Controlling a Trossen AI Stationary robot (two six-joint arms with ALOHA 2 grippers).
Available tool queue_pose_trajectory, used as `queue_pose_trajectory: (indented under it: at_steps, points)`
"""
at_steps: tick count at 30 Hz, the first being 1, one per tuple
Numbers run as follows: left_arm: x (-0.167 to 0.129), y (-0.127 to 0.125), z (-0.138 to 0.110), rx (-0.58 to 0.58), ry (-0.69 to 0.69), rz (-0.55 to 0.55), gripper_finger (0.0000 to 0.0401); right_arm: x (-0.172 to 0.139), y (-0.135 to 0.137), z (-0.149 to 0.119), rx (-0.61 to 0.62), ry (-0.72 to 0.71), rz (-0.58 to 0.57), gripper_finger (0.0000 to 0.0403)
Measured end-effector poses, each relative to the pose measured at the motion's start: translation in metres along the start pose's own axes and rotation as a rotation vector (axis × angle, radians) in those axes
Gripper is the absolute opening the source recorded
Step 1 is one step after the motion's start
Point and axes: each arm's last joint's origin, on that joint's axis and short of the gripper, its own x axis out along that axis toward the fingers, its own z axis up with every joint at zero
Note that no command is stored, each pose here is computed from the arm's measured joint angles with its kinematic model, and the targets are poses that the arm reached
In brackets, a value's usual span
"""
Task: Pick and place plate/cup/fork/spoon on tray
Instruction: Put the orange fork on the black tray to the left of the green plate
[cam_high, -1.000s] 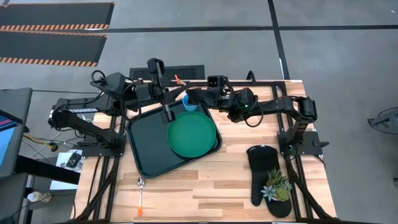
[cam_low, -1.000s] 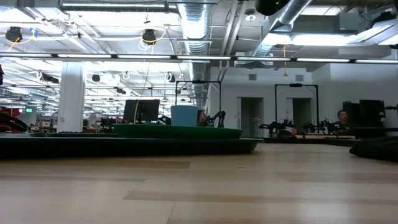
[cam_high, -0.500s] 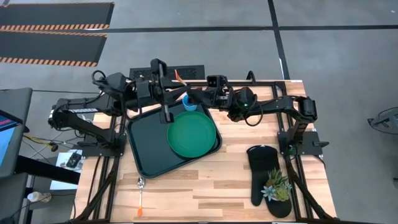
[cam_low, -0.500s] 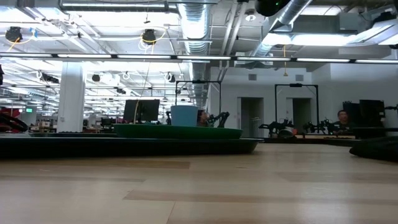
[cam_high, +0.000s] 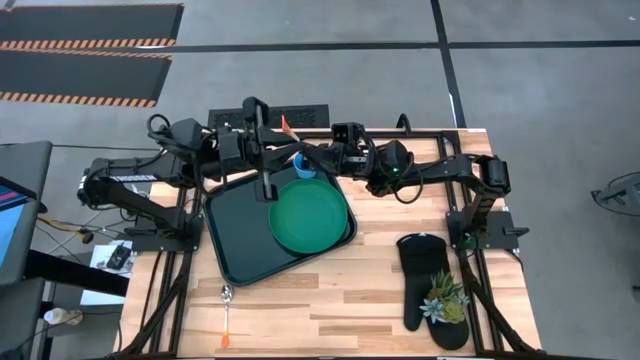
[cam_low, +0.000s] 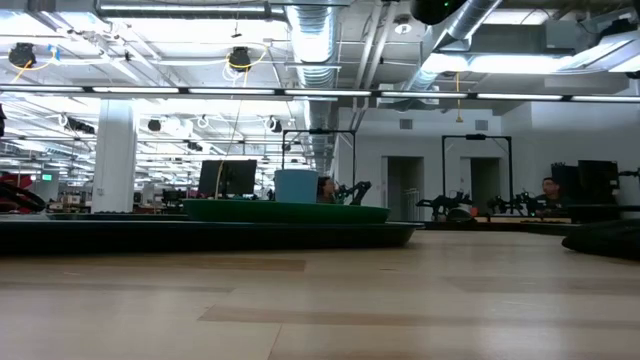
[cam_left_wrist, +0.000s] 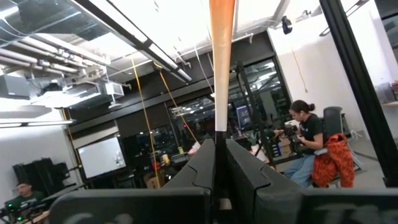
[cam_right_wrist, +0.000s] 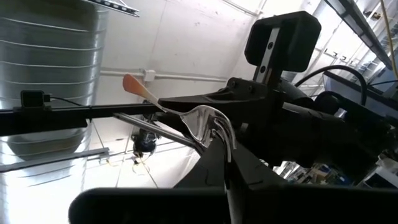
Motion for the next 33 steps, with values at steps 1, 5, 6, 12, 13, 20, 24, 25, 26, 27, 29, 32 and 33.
queue_pose_trajectory:
  at_steps: [1, 5, 6, 12, 13, 20, 24, 25, 26, 27, 29, 32, 33]
  points:
    - [0.000, 0.000, 0.000, -0.002, 0.001, -0.001, 0.0007, 0.000, 0.000, 0.000, 0.001, 0.001, -0.003, 0.0009]
    - [0.000, -0.001, -0.001, -0.031, 0.014, -0.005, 0.0013, 0.000, 0.000, 0.000, -0.005, 0.005, -0.005, 0.0005]
    - [0.000, -0.001, -0.001, -0.048, 0.022, 0.001, 0.0018, 0.000, -0.001, 0.000, -0.012, 0.007, -0.006, 0.0004]
    - [-0.001, -0.004, -0.006, -0.081, 0.092, -0.006, 0.0077, 0.000, 0.002, 0.003, -0.043, 0.032, 0.001, 0.0002]
    - [-0.001, -0.005, -0.006, -0.082, 0.099, -0.011, 0.0091, 0.000, 0.003, 0.004, -0.044, 0.037, 0.006, 0.0002]
    - [-0.009, -0.013, -0.015, -0.117, 0.258, 0.000, 0.0187, 0.002, 0.024, 0.027, -0.094, 0.029, 0.052, 0.0001]
    - [-0.028, -0.009, -0.011, -0.205, 0.383, 0.014, 0.0218, 0.001, 0.037, 0.053, -0.178, 0.057, -0.001, 0.0001]
    - [-0.032, -0.008, -0.011, -0.233, 0.417, 0.016, 0.0221, 0.000, 0.041, 0.060, -0.200, 0.076, -0.031, 0.0001]
    - [-0.037, -0.008, -0.012, -0.261, 0.457, 0.019, 0.0224, 0.000, 0.044, 0.066, -0.228, 0.094, -0.070, 0.0001]
    - [-0.041, -0.008, -0.013, -0.289, 0.491, 0.022, 0.0225, -0.002, 0.048, 0.073, -0.254, 0.121, -0.121, 0.0001]
    - [-0.053, -0.007, -0.010, -0.347, 0.551, 0.037, 0.0225, -0.007, 0.053, 0.086, -0.312, 0.177, -0.247, 0.0001]
    - [-0.077, -0.001, -0.002, -0.426, 0.623, 0.067, 0.0222, -0.022, 0.052, 0.100, -0.421, 0.273, -0.482, 0.0001]
    - [-0.085, 0.001, 0.000, -0.450, 0.652, 0.087, 0.0220, -0.028, 0.051, 0.104, -0.447, 0.306, -0.555, 0.0001]
